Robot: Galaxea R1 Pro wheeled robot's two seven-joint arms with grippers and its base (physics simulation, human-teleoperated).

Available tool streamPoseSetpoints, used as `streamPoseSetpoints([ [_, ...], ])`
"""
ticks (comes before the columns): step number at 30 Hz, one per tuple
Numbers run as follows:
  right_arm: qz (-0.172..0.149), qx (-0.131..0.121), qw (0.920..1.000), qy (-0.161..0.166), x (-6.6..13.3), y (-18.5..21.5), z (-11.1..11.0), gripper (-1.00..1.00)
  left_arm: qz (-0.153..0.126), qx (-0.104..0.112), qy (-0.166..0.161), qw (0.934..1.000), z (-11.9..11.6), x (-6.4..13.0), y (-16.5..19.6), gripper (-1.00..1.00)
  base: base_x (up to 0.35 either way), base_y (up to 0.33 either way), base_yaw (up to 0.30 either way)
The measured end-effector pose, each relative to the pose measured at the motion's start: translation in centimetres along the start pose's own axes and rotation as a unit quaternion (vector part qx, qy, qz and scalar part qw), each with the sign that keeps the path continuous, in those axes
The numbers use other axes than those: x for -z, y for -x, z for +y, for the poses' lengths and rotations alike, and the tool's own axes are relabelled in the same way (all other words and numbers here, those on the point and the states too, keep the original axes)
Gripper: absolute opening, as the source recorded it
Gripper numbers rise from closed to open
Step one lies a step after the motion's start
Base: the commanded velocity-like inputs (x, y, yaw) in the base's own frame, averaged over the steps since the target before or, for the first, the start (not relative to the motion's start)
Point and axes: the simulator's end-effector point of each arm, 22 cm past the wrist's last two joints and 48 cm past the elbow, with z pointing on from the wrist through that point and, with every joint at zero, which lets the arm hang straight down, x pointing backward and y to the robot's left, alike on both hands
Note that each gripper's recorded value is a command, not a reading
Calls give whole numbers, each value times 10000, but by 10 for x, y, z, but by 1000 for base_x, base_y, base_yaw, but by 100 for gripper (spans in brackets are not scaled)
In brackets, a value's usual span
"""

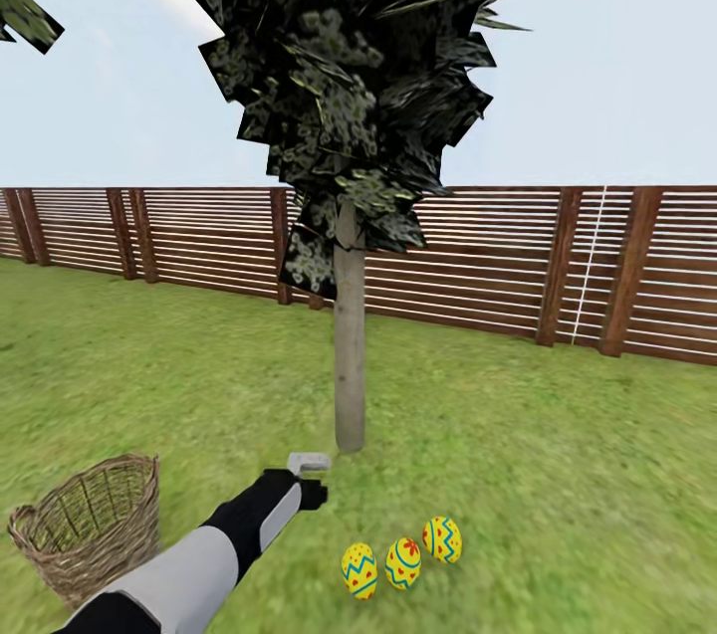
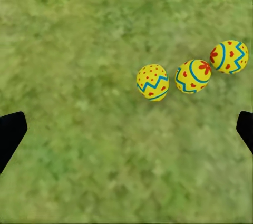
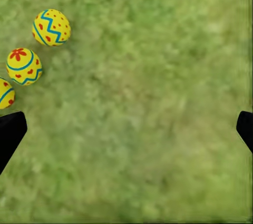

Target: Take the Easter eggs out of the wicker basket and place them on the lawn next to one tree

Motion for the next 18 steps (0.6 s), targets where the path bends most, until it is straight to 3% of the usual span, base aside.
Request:
streamPoseSetpoints([
  [5, 198, -32, 9991, -362, -9, -40, -15, 100, 6, 78, 113, 9999, 14, -3, -24, 100, 0, 0, 0],
  [18, 659, -126, 9963, -545, -6, -124, -21, 100, 212, 237, 414, 9986, 53, -3, -111, 100, 0, 0, 0],
])
